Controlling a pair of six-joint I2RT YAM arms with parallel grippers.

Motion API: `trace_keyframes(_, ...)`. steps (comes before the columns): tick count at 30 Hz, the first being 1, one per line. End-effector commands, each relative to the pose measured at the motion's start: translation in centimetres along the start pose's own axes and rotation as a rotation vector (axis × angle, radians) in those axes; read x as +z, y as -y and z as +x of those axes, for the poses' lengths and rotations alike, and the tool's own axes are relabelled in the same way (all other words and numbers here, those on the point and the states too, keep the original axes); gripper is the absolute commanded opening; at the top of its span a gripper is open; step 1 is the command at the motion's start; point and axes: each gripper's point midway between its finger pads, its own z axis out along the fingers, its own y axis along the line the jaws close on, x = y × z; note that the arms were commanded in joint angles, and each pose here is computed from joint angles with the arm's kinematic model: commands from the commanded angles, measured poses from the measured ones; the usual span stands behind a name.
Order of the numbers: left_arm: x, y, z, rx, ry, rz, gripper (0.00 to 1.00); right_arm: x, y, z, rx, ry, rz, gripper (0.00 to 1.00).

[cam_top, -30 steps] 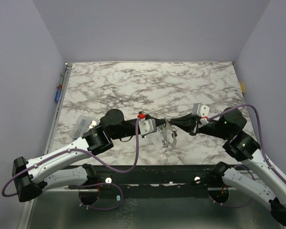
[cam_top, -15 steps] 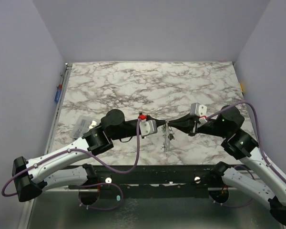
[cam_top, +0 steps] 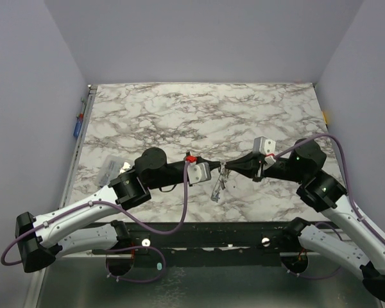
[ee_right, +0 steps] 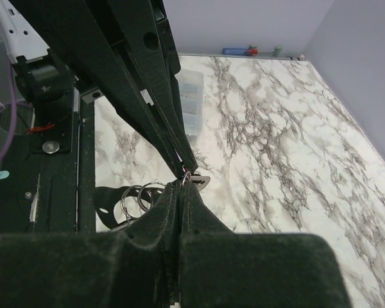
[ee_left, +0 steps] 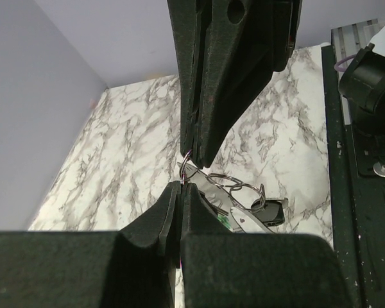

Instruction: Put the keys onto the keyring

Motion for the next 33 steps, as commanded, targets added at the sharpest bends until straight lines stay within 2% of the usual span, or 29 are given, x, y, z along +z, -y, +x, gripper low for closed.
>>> trace_keyframes(1,-0.7,-0.8,-0.1,0.022,-0.006,-0.048,0.0,-0.3,0.3,-0.9,-0.027,-0.003,0.007,0.01)
trace_keyframes(8,-0.7,-0.7,0.5,0.018,-0.024,-0.048,0.0,-0.4,0.2,-1.0,-0.029,0.0,0.01,0.01)
trace_keyframes(14,-1.3,-0.7,1.2,-0.001,-0.05,-0.073,0.36,-0.7,0.7,-1.3,-0.038,0.001,0.042,0.01)
trace_keyframes(24,-4.1,0.2,0.0,-0.091,-0.014,-0.081,0.7,-1.0,1.5,-1.8,-0.064,0.015,0.095,0.01)
trace_keyframes(27,-5.0,0.8,-0.4,-0.12,-0.008,-0.065,0.74,-1.1,1.6,-2.0,-0.07,0.022,0.101,0.01)
trace_keyframes(33,-5.6,1.6,1.0,-0.263,-0.03,-0.087,0.74,-1.8,2.6,-3.7,-0.068,0.085,0.182,0.01)
